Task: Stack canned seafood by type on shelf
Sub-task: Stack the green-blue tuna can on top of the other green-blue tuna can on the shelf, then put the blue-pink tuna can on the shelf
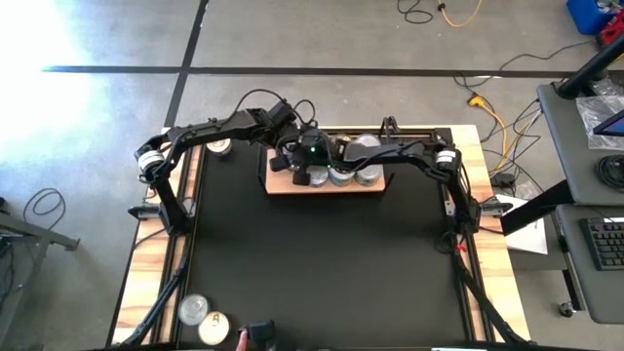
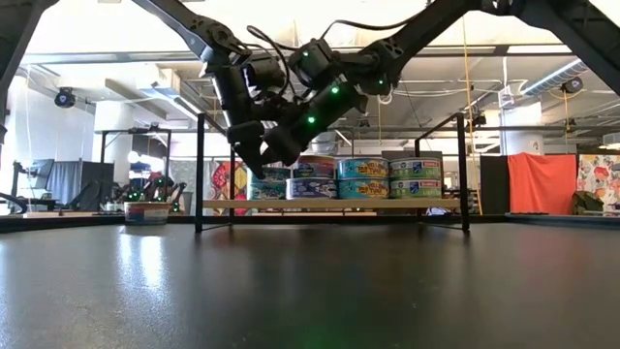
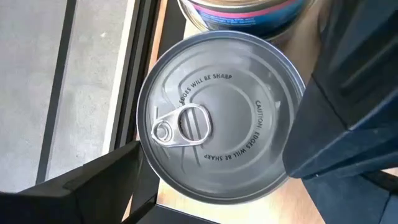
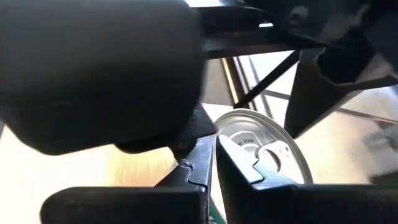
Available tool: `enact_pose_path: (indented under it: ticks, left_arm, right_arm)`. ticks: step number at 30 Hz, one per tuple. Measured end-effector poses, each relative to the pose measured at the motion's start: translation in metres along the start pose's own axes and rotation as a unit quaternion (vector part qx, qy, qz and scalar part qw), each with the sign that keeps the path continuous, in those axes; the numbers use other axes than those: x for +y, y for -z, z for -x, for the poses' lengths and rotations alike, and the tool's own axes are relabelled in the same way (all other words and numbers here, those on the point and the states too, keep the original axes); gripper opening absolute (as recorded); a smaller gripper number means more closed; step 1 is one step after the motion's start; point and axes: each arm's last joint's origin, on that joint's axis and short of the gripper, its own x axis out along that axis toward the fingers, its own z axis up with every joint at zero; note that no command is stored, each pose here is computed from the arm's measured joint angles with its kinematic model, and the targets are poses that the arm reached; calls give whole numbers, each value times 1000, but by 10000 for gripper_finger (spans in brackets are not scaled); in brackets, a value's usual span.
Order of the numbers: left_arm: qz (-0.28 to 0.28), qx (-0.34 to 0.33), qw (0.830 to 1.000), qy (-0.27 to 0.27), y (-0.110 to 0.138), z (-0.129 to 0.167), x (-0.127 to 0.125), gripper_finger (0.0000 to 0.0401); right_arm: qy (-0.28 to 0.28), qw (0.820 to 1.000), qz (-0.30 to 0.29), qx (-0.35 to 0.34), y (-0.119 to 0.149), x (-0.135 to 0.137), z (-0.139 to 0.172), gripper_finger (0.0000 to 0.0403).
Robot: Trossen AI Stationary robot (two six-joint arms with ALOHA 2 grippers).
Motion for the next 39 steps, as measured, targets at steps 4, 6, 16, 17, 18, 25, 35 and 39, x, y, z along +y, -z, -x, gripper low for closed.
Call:
enact_pose_path:
  ticks: [4, 6, 16, 17, 18, 25, 35, 39]
  left_arm:
    - [0, 3, 1000, 3, 1, 0, 0, 398]
    - [0, 5, 1000, 3, 1, 0, 0, 398]
    - [-9, 18, 1000, 9, 2, 2, -2, 398]
    - [-10, 19, 1000, 8, 2, 2, -2, 398]
    - [-10, 19, 1000, 9, 2, 4, -1, 398]
    - [0, -6, 1000, -2, -5, 29, 4, 398]
    - [51, -9, 998, 39, -4, 98, -9, 398]
    - [50, -56, 995, 61, 1, 138, -40, 393]
  right_arm:
    - [37, 999, 2, 13, -5, 7, 2, 17]
    - [62, 998, 0, 25, -6, 8, 2, 17]
    - [130, 989, -31, 58, -3, 4, 3, 17]
    - [129, 989, -32, 59, -2, 5, 3, 17]
    - [123, 990, -32, 60, -2, 5, 3, 17]
    - [87, 993, -41, 72, 2, 9, 3, 17]
    - [92, 994, -46, 46, -9, 10, 9, 18]
    - [104, 993, -59, -3, -36, 3, 27, 18]
